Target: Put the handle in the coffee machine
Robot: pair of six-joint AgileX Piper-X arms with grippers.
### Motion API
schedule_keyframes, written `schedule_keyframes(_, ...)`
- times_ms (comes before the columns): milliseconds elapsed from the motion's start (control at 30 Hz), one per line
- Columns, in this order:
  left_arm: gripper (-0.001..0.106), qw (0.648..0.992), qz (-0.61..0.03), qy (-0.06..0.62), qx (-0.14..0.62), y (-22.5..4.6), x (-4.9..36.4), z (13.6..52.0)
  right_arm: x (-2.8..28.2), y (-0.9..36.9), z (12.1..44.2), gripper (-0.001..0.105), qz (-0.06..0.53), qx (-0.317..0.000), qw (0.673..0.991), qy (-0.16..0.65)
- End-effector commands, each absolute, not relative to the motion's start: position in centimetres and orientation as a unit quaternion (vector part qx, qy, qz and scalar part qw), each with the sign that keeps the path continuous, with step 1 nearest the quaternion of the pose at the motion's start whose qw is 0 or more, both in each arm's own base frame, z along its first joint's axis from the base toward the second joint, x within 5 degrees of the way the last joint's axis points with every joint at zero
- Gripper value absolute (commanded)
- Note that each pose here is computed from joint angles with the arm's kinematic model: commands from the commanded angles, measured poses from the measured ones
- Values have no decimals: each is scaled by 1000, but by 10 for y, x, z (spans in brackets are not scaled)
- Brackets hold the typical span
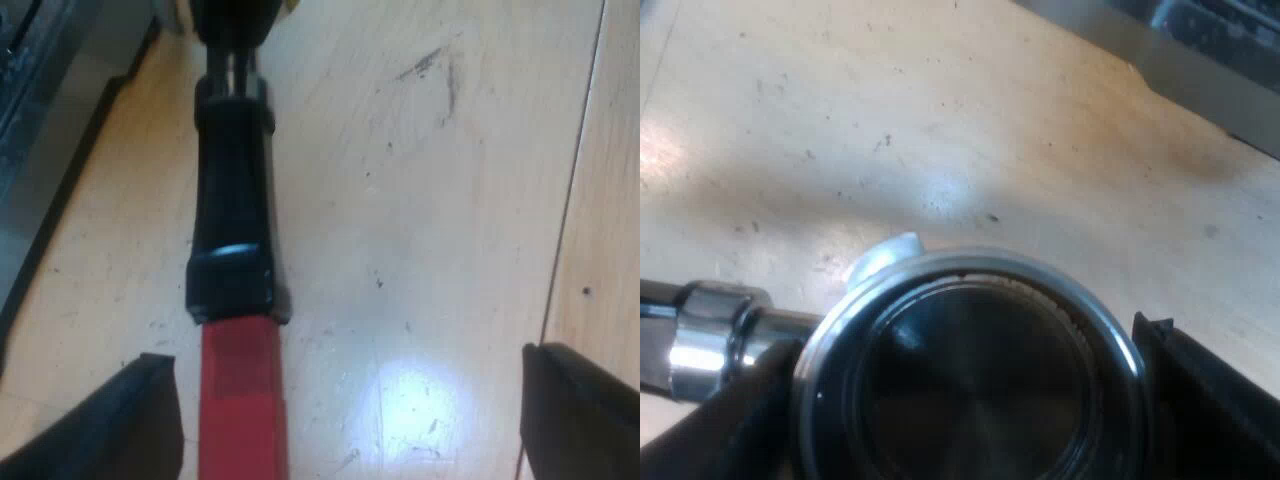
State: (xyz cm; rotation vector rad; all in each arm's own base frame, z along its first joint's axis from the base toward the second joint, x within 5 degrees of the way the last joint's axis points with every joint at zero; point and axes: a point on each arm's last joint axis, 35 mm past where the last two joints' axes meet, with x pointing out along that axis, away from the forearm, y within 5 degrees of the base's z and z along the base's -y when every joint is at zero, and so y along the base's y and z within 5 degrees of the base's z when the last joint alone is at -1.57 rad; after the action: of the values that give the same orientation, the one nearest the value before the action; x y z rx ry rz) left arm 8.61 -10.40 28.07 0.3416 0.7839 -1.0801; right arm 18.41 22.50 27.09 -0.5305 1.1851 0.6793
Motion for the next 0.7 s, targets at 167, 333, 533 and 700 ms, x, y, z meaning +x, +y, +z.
schedule_keyframes(167,71,779,-491,369,125,-107,107,277,178,217,290,0,321,-243,751,522)
schedule_keyframes(333,71,749,-520,386,139,-112,115,266,177,216,293,0,323,-243,753,519)
schedule_keyframes(533,71,732,-541,386,148,-115,117,261,177,216,293,0,324,-244,753,518)
schedule_keyframes(700,71,713,-562,393,145,-113,112,238,177,216,293,0,325,-243,752,519)
